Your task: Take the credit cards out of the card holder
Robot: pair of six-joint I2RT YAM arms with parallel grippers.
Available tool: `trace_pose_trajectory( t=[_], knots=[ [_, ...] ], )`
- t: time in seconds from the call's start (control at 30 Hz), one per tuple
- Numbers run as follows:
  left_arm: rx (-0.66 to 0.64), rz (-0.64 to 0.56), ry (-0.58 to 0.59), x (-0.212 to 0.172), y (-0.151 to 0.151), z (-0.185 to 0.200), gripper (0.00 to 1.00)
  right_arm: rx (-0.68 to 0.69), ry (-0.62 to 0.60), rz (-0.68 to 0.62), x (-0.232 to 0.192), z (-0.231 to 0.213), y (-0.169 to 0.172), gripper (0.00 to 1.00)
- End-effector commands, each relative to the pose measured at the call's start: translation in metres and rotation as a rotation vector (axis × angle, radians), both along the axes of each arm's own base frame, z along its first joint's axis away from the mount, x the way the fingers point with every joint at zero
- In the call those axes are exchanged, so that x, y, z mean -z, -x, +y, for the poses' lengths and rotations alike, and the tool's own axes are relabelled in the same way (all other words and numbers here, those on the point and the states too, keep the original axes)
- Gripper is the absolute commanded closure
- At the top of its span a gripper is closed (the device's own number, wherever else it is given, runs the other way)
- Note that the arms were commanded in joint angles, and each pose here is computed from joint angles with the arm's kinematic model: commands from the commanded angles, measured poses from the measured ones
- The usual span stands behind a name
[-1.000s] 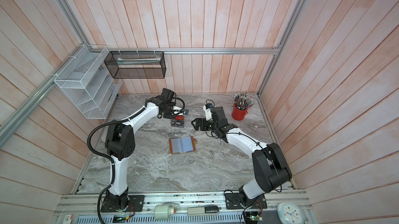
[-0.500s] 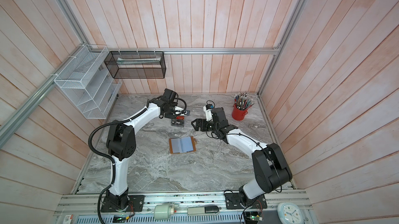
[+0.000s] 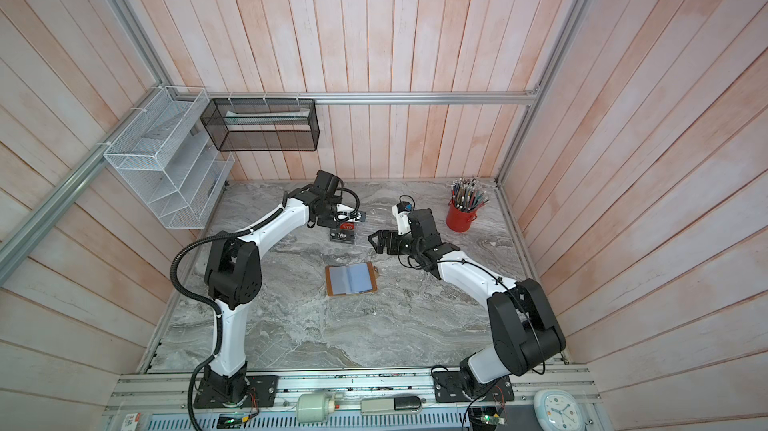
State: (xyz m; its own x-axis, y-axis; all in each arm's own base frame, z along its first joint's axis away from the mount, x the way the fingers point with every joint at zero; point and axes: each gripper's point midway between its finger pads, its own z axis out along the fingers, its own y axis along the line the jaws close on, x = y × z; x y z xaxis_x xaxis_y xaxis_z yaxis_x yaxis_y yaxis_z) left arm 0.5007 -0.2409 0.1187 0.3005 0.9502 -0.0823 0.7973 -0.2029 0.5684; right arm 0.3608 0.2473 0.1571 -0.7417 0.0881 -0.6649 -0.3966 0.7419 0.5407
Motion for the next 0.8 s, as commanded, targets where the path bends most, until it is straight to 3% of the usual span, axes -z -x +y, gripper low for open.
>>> trace_pose_trajectory(
  t=[0.0,0.37,0.77],
  knots=[
    [0.001,0.008,-0.004,0.009,-0.001,0.001,0.96,0.001,-0.026,-0.019,-0.008,-0.001,0.001,0.02],
    [-0.002,0.005,-0.006,0.011,0.0,0.006,0.93,-0.004,-0.036,-0.01,-0.006,0.0,0.003,0.02],
    [-0.014,-0.02,0.011,0.001,-0.004,0.006,0.81,-0.011,-0.046,-0.005,-0.006,0.002,0.003,0.02]
  ],
)
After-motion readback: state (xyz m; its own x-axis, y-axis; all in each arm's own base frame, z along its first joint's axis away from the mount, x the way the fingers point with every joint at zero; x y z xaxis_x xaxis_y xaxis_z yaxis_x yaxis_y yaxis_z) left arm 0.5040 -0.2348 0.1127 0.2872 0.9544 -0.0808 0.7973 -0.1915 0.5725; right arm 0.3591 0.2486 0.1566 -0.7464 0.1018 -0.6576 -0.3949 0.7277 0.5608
